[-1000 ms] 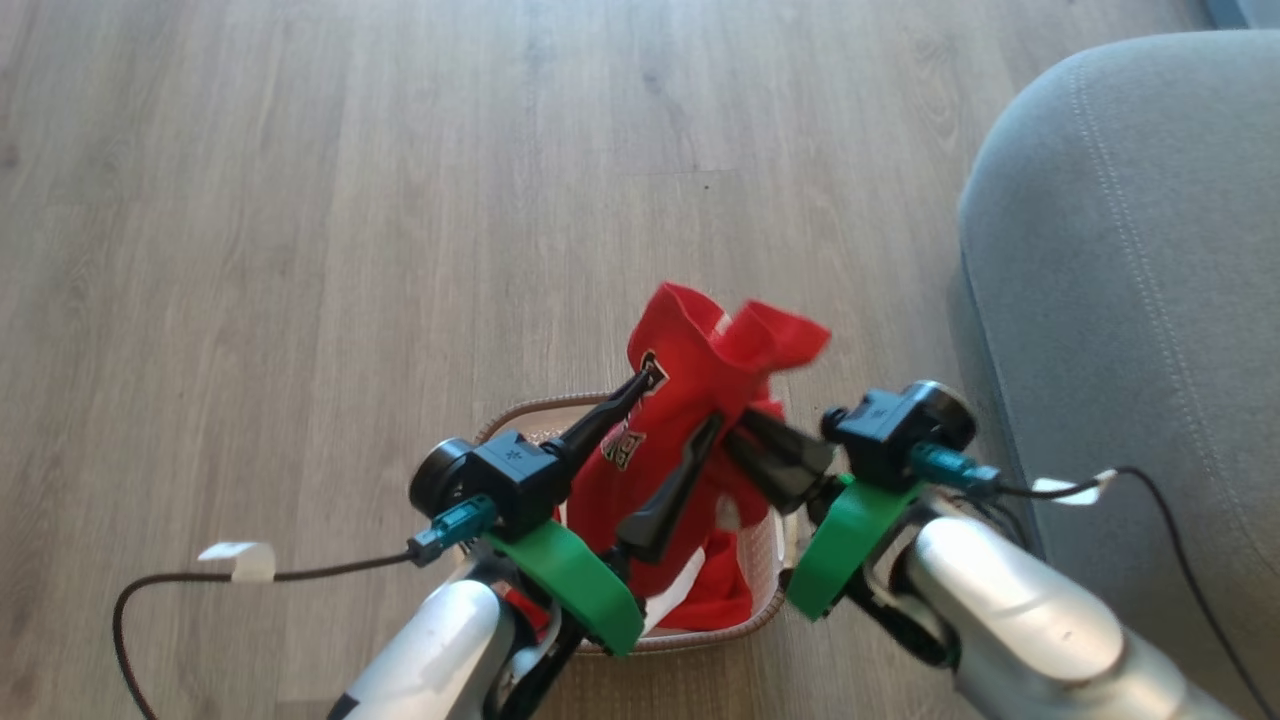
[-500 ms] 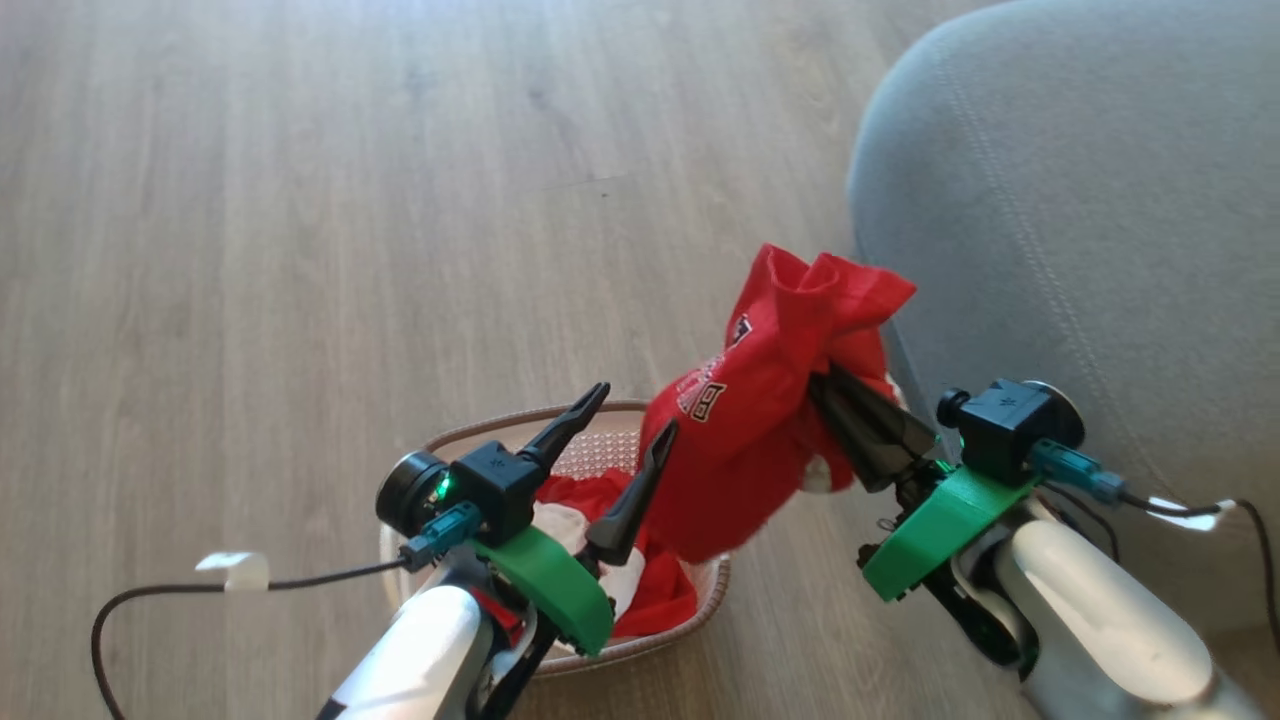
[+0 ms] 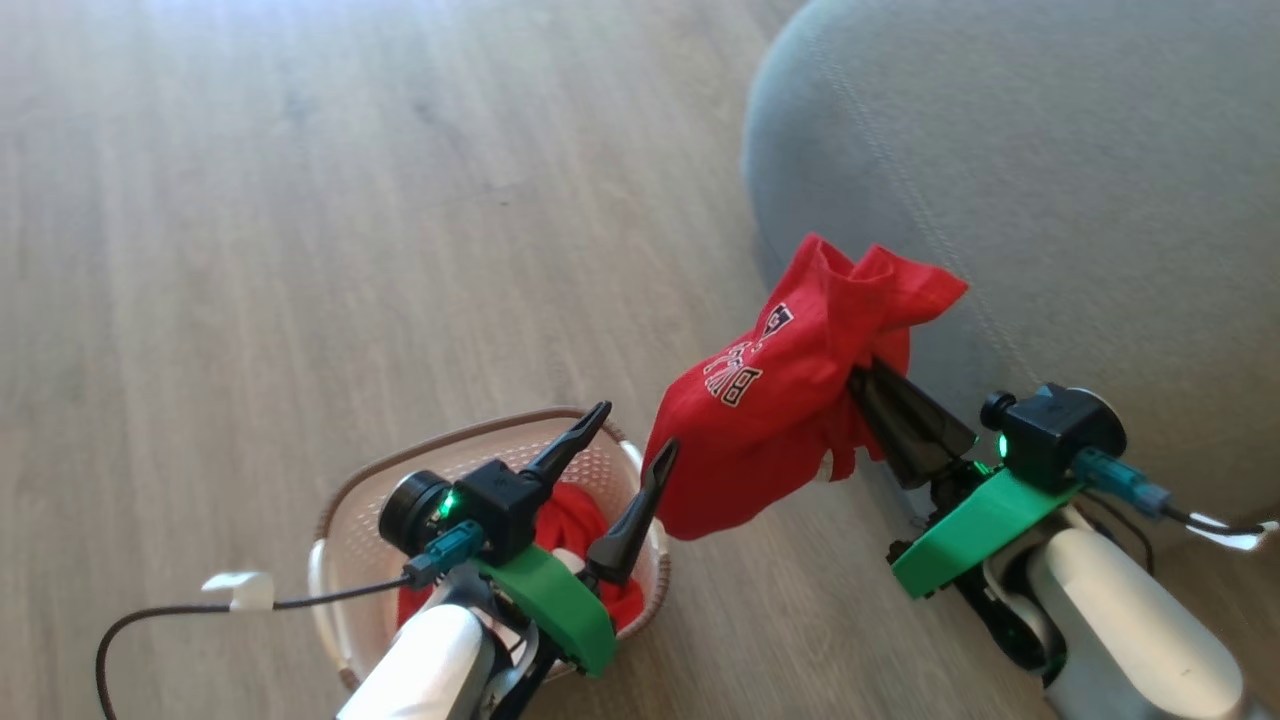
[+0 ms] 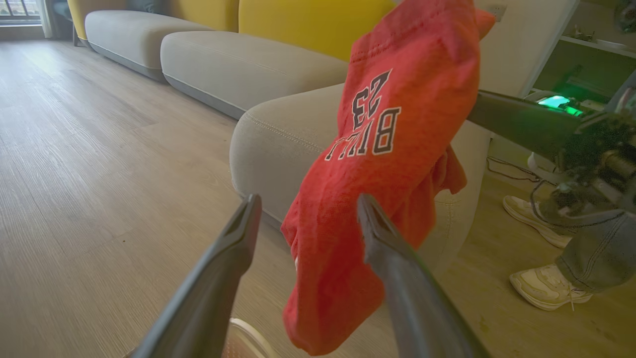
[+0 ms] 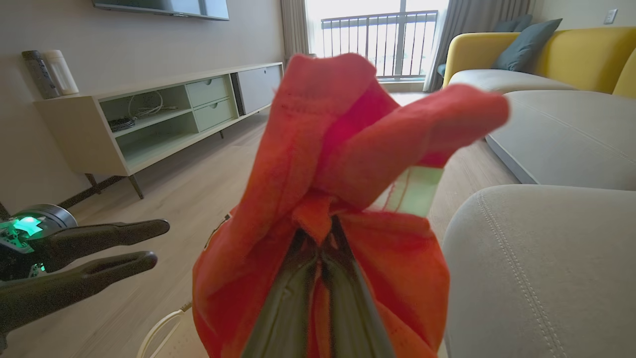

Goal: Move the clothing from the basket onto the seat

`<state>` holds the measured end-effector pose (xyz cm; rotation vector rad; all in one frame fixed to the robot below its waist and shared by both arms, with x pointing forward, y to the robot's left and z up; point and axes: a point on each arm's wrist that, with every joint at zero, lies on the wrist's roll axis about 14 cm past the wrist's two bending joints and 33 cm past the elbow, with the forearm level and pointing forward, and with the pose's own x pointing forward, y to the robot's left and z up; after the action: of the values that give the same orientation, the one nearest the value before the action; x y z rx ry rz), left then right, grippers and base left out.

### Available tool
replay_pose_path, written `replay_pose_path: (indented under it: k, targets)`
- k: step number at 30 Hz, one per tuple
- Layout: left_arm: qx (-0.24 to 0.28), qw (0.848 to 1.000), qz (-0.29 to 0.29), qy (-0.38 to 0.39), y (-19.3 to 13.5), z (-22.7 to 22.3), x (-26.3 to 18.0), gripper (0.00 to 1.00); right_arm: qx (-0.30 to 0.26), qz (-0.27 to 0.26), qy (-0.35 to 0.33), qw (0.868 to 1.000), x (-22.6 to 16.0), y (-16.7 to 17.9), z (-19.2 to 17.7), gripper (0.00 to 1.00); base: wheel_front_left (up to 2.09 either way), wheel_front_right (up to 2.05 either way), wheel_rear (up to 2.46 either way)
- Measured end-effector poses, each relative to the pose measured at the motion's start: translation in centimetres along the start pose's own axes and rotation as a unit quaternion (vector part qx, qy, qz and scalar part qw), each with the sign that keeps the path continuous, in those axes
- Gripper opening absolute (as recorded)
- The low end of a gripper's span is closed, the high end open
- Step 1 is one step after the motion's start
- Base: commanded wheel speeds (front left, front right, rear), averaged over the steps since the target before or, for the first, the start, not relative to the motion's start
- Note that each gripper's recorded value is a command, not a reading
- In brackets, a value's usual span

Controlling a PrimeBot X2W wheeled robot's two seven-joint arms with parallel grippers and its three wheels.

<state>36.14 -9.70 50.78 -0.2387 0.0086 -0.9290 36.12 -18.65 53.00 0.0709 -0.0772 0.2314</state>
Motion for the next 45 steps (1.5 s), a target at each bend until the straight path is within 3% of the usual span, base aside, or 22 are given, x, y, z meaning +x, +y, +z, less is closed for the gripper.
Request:
replay_pose_path:
  k: [9,18,23,26,32,37,45]
  targets:
    - [-0.019,0.998,-0.063,0.014,-3.2,-1.6,2.2,1.0,-0.008,-0.112,0.006,0.994,-4.1,-6.0,0.1,0.0,0.0,0.0,0.0]
    - [-0.037,0.996,-0.079,0.031,-2.8,-4.1,3.3,1.0,-0.02,-0.199,0.011,0.98,-4.5,-12.0,0.4,0.0,0.0,0.0,0.0]
    - [-0.036,0.996,-0.074,0.035,0.1,-5.8,4.6,1.0,-0.041,-0.24,-0.018,0.97,-0.9,-16.8,2.5,0.0,0.0,0.0,0.0]
    - [-0.041,0.996,-0.062,0.039,2.3,-7.0,5.0,1.0,-0.031,-0.284,-0.049,0.957,1.1,-20.6,4.0,0.0,0.0,0.0,0.0]
    - [-0.056,0.997,-0.022,0.047,6.4,-9.5,5.3,1.0,-0.027,-0.331,-0.052,0.942,6.2,-26.2,3.4,0.0,0.0,0.0,0.0]
    - [-0.065,0.996,0.008,0.065,8.4,-11.1,3.8,1.0,-0.023,-0.371,-0.079,0.925,9.5,-30.5,5.0,0.0,0.0,0.0,0.0]
    - [-0.077,0.992,0.071,0.075,11.8,-12.7,1.4,1.0,0.017,-0.401,-0.12,0.908,15.3,-34.4,6.0,0.0,0.0,0.0,0.0]
